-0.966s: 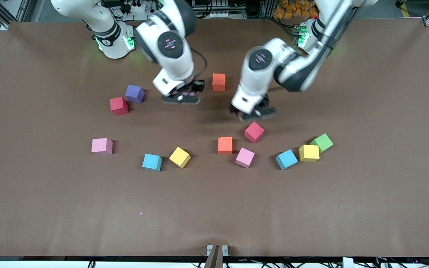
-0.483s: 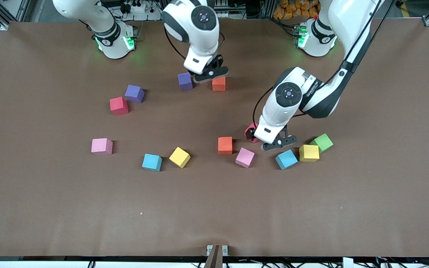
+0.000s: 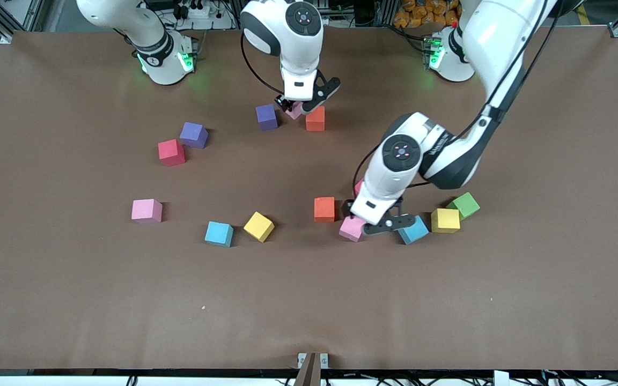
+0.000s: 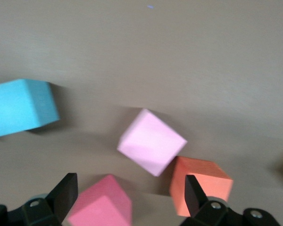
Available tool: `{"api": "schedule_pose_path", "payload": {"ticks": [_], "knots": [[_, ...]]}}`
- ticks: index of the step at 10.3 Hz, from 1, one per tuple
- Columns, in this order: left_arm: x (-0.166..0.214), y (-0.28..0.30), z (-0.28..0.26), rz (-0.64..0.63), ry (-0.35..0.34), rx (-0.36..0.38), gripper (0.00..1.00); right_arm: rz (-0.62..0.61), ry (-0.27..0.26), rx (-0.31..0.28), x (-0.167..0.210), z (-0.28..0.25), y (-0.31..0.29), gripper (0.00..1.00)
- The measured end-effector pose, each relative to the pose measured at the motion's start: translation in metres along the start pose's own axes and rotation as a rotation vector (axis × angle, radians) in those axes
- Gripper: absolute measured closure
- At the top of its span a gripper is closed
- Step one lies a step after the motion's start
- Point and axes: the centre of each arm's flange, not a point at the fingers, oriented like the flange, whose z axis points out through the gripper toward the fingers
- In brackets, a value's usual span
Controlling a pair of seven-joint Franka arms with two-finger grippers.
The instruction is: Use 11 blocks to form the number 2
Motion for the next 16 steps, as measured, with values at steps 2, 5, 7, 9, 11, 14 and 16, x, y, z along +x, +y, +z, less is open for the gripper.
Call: {"api": "schedule_pose_path", "payload": {"ticks": [2, 5, 7, 9, 11, 14, 16], "knots": [[-0.011, 0.031, 0.016, -0.003, 0.001, -0.006, 0.0, -0.212, -0.008, -0.011, -0.001, 0.008, -0.001, 0.44], [-0.042, 0.063, 0.043, 0.035, 0.021, 0.046, 0.0, -0.431, 0.052, -0.062, 0.0, 0.022, -0.009, 0.44], [-0.053, 0.07, 0.06, 0.053, 0.009, 0.061, 0.0, -0.512, 0.062, -0.074, -0.006, 0.046, -0.012, 0.44], [-0.054, 0.071, 0.069, 0.054, 0.004, 0.062, 0.0, -0.541, 0.045, -0.073, -0.011, 0.058, -0.011, 0.44], [-0.054, 0.072, 0.073, 0.055, 0.008, 0.051, 0.0, -0.544, 0.039, -0.073, -0.014, 0.066, -0.01, 0.44], [-0.057, 0.075, 0.081, 0.061, 0.009, 0.042, 0.0, -0.56, 0.041, -0.077, -0.013, 0.09, -0.021, 0.44], [-0.057, 0.075, 0.082, 0.061, 0.009, 0.041, 0.0, -0.574, 0.04, -0.08, -0.01, 0.108, -0.031, 0.44]]}}
